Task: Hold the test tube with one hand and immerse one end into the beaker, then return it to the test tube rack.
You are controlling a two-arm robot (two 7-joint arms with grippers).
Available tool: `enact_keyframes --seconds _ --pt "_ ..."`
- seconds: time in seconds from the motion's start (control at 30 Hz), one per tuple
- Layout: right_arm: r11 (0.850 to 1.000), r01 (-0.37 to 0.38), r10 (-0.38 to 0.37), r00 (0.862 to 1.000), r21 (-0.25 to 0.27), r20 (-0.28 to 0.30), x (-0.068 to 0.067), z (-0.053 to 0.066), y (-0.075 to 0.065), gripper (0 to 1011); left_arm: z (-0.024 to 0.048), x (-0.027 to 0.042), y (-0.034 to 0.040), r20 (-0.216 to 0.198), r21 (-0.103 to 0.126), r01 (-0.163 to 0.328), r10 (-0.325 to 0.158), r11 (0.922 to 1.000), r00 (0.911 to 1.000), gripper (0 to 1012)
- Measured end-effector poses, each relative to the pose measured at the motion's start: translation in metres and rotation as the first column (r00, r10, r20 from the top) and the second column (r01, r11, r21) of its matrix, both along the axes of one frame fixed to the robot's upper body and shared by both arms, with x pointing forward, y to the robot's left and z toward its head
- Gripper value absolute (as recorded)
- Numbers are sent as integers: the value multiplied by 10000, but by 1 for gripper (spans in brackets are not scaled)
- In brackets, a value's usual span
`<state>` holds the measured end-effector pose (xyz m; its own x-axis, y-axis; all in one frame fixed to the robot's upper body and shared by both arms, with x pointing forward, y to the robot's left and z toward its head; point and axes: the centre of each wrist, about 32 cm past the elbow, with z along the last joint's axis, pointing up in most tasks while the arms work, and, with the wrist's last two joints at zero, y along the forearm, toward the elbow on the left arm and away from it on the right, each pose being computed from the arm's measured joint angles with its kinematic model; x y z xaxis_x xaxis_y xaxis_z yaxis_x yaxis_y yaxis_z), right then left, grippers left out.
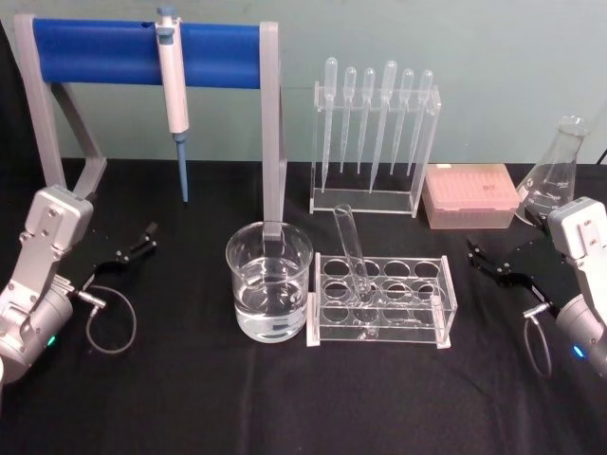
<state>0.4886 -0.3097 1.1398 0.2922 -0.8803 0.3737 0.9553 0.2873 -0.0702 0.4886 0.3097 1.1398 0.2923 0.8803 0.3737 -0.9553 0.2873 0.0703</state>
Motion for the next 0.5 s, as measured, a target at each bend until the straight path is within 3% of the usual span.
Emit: enact_keyframes --seconds 0.5 --pt "10000 1 -1 10000 -16 42 -14 13 -1 1003 0 0 0 1 0 1 -1 10000 10000 1000"
